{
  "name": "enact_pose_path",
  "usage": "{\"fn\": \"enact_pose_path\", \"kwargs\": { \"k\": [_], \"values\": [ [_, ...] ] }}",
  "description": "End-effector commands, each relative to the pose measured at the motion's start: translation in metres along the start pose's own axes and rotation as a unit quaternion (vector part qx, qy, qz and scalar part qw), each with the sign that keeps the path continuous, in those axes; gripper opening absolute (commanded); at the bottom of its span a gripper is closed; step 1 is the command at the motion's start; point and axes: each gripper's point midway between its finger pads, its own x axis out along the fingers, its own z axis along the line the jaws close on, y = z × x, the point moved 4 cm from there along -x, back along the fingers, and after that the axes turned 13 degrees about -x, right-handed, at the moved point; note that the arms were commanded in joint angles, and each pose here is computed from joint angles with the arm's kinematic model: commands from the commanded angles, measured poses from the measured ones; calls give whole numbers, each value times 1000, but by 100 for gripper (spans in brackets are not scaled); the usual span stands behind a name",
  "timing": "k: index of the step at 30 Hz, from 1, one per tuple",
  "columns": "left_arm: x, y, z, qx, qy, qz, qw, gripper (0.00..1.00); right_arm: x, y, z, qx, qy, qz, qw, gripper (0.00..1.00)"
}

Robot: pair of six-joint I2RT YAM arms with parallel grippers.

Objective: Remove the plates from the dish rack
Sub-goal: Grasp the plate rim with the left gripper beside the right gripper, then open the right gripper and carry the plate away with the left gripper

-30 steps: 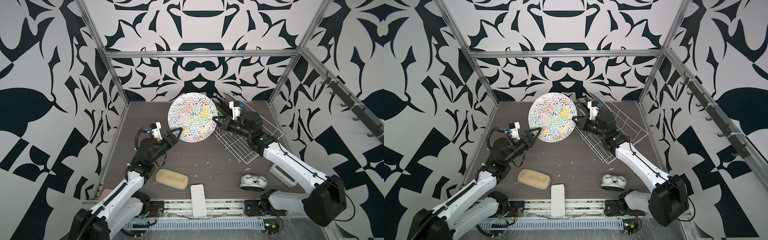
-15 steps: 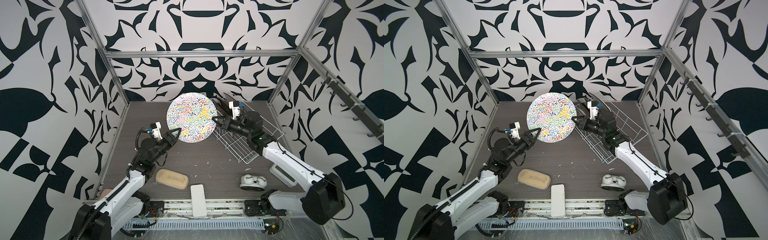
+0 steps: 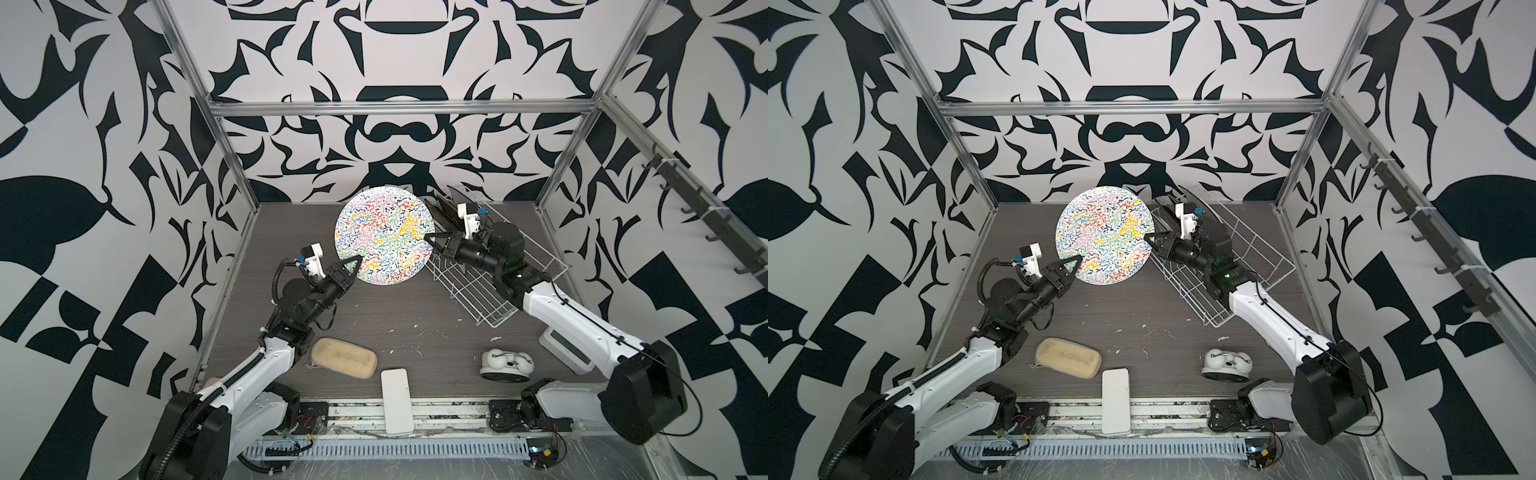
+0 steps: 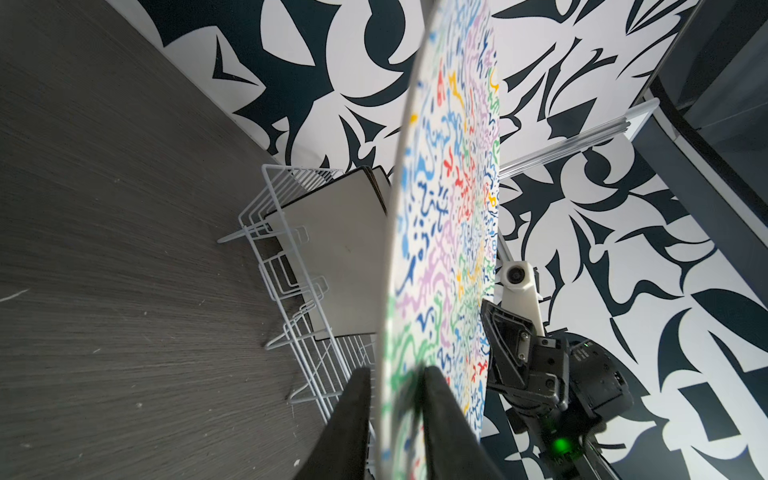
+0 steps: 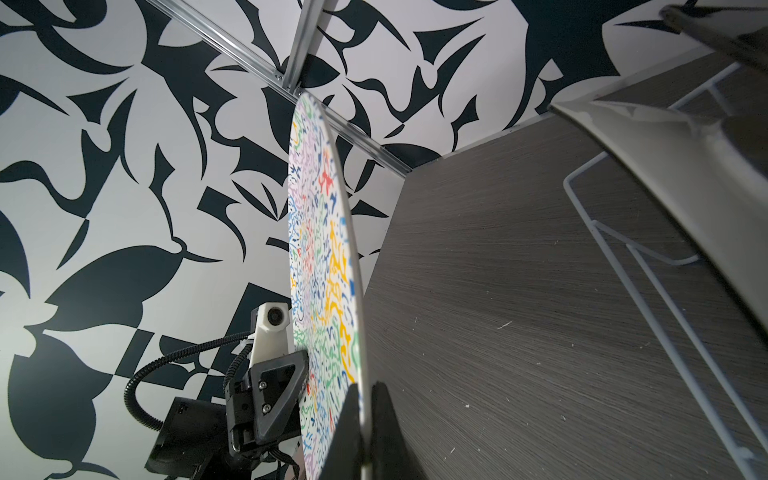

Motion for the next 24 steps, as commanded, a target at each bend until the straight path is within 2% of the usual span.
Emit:
{"fn": "enact_pose_path", "kwargs": {
  "k": [1, 5, 10, 24],
  "values": [
    [-2, -1, 5, -2, 3, -6, 1000, 18, -9, -26, 35, -38, -73, -45, 996, 3],
    [-3, -2, 8, -1, -2, -9, 1000, 9, -9, -26, 32, -36, -69, -44, 996, 16],
    [-4, -4, 9, -1, -4, -14, 1000, 1, -11, -27, 31, -35, -67, -46, 996, 23],
    [-11, -12, 11, -4, -6, -32, 999, 0, -17, -29, 23, -31, -53, -49, 997, 54]
  ]
}}
